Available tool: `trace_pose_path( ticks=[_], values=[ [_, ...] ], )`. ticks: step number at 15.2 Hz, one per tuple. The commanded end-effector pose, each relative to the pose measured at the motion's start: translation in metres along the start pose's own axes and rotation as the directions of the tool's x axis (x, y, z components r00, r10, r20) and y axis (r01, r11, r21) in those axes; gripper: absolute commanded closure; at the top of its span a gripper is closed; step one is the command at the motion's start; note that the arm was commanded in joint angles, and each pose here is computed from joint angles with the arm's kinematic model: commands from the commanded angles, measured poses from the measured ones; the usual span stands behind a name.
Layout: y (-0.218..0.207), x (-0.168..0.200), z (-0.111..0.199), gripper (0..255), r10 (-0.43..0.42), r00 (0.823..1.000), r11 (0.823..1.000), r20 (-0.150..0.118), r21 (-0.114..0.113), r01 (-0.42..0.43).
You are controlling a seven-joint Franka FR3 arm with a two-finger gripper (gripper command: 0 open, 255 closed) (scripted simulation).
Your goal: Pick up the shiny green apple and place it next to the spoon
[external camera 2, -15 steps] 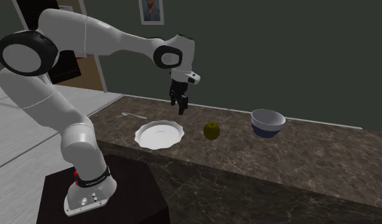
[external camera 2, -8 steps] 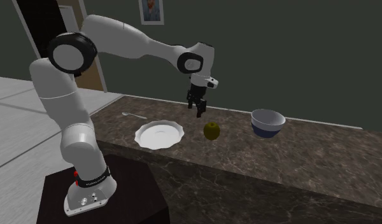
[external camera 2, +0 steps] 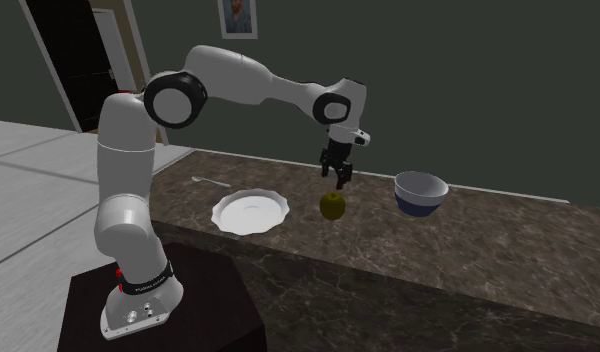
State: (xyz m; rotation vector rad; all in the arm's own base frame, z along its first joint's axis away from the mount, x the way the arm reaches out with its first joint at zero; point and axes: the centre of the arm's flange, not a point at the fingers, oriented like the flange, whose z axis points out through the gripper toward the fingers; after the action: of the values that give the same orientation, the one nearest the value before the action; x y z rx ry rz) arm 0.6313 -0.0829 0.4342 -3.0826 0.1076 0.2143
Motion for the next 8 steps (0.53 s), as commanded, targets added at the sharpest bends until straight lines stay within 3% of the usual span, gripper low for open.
trace_pose_path(
  ticks=[1, 8],
  values=[
    [0.0, 0.01, 0.006, 0, 0.002, 1.0, 1.0, 0.001, -0.003, -0.002],
    [0.0, 0.01, 0.04, 0, 0.002, 1.0, 1.0, 0.001, -0.003, -0.002]
  ],
)
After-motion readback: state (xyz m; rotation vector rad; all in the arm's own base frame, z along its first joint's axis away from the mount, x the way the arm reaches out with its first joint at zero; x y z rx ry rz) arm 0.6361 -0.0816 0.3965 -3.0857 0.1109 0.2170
